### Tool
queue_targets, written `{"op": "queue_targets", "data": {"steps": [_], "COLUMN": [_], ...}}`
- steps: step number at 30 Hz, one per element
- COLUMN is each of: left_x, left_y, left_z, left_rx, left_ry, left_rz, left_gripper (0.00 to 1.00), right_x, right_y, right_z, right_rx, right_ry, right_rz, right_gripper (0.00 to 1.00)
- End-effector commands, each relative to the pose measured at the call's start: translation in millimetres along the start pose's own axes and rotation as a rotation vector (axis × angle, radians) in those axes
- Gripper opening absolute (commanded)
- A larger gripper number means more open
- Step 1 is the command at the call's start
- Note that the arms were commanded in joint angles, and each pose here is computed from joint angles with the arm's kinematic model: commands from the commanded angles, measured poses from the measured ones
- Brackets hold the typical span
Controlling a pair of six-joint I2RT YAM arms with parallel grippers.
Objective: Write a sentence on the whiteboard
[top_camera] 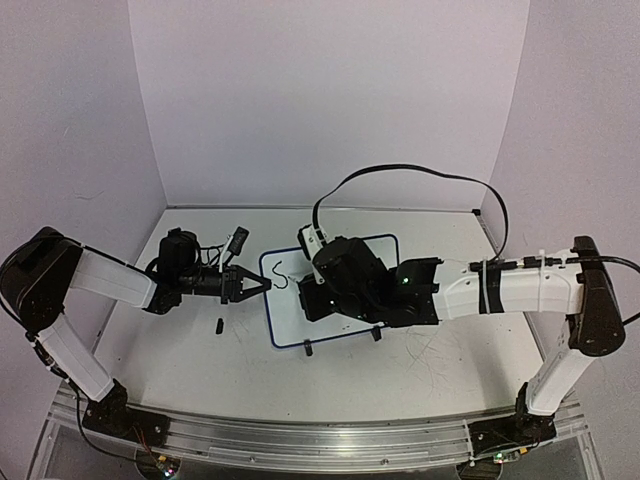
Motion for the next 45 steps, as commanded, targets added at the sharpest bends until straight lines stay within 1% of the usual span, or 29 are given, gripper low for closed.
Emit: {"op": "queue_targets", "data": {"steps": [1,8,13,17,22,31,45], "left_x": [-10,-10,-10,-10,-10,-9,-5], "left_y": [4,4,4,4,4,3,1], "left_z": [13,13,13,13,13,12,9], "left_rx": [-0.034,-0.034,-0.034,-0.033,-0.031,-0.03,-0.021], "left_ry": [-0.057,-0.06,-0.059,-0.057,-0.055,-0.057,-0.05], "left_rz": [-0.009,-0.009,-0.008,-0.008,-0.008,-0.007,-0.005], "left_gripper": [0.0,0.0,0.0,0.0,0.0,0.0,0.0], "right_x": [3,2,12,3,6,-9,-10], "right_y": [8,8,-1,0,-5,-10,-19], "right_z": [19,22,20,20,21,21,18], "right_rx": [-0.062,-0.067,-0.048,-0.053,-0.045,-0.033,-0.015], "right_ry": [-0.022,-0.006,0.018,0.012,0.02,-0.011,-0.007], "right_rz": [0.024,0.02,0.052,0.003,0.013,-0.049,-0.048], "right_gripper": [0.0,0.0,0.0,0.0,0.0,0.0,0.0]}}
Point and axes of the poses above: each gripper's point midway between its finger pads, its own y axis back along the fingers, its own x axis along the line the jaws close on, z = x × y, the point moved 1 cm from there along y, back along the fingers, and after that the axes turned 9 degrees about y, right-handed, at the moved point
